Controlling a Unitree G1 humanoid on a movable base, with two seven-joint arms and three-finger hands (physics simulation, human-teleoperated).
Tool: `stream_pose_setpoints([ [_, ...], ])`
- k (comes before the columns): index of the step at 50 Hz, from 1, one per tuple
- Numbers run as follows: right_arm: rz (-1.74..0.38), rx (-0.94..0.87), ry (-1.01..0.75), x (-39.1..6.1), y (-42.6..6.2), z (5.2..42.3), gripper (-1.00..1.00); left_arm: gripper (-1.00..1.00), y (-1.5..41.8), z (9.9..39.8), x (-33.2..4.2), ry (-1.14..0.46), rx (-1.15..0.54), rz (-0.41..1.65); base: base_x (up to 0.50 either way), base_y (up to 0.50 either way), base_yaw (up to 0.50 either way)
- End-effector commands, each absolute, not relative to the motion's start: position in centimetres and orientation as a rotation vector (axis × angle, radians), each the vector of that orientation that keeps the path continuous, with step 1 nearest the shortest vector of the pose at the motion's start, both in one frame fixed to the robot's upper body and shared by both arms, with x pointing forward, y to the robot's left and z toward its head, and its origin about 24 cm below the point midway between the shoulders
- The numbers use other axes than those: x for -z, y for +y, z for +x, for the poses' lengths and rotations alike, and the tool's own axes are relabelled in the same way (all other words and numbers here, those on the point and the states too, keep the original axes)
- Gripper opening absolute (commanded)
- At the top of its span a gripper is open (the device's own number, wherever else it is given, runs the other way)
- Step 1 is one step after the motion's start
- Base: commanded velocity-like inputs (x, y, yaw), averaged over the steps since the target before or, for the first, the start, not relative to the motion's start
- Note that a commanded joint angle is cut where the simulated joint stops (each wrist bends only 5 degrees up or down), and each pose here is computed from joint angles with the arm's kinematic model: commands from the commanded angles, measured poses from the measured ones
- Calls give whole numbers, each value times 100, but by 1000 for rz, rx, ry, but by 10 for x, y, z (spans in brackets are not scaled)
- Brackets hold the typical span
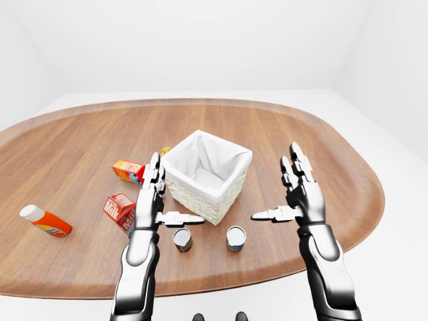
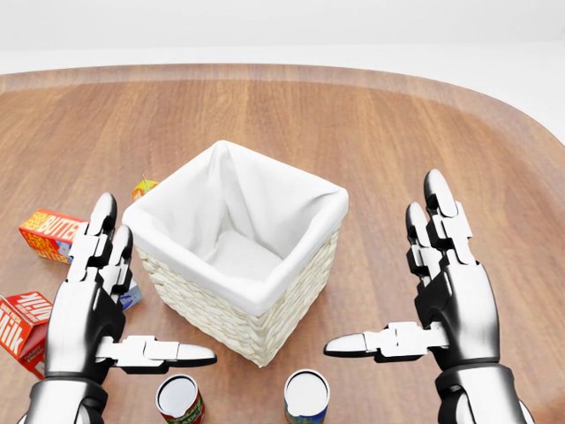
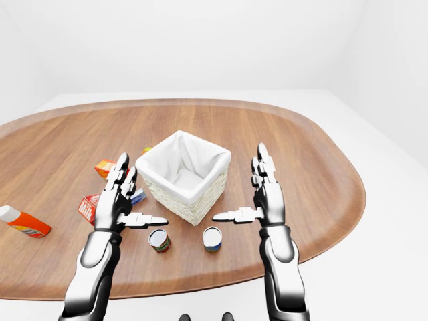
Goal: Pick up the tomato sauce, and put it in the basket.
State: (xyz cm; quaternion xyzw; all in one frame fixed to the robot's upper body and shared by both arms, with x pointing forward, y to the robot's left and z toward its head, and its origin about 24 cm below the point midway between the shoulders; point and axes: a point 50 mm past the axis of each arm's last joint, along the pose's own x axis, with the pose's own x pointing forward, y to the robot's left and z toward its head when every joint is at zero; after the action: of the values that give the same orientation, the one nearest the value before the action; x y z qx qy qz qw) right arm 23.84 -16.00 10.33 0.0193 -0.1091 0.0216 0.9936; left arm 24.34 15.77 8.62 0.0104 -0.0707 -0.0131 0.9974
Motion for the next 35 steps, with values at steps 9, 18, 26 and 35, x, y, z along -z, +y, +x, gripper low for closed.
stream_pose_setpoints([
  [9, 38, -41, -219, -103, -160, 238, 100, 100, 161, 249, -63, -42, 11, 28, 0, 0, 0],
  [18, 55, -65, -233, -106, -159, 235, 100, 100, 160, 249, -66, -55, 13, 28, 30, -6, 0],
  [26, 41, -50, -224, -104, -159, 238, 100, 100, 159, 248, -67, -59, 16, 27, 8, -1, 0],
  [35, 42, -47, -226, -105, -160, 238, 100, 100, 157, 247, -65, -50, 23, 20, 0, 0, 0],
])
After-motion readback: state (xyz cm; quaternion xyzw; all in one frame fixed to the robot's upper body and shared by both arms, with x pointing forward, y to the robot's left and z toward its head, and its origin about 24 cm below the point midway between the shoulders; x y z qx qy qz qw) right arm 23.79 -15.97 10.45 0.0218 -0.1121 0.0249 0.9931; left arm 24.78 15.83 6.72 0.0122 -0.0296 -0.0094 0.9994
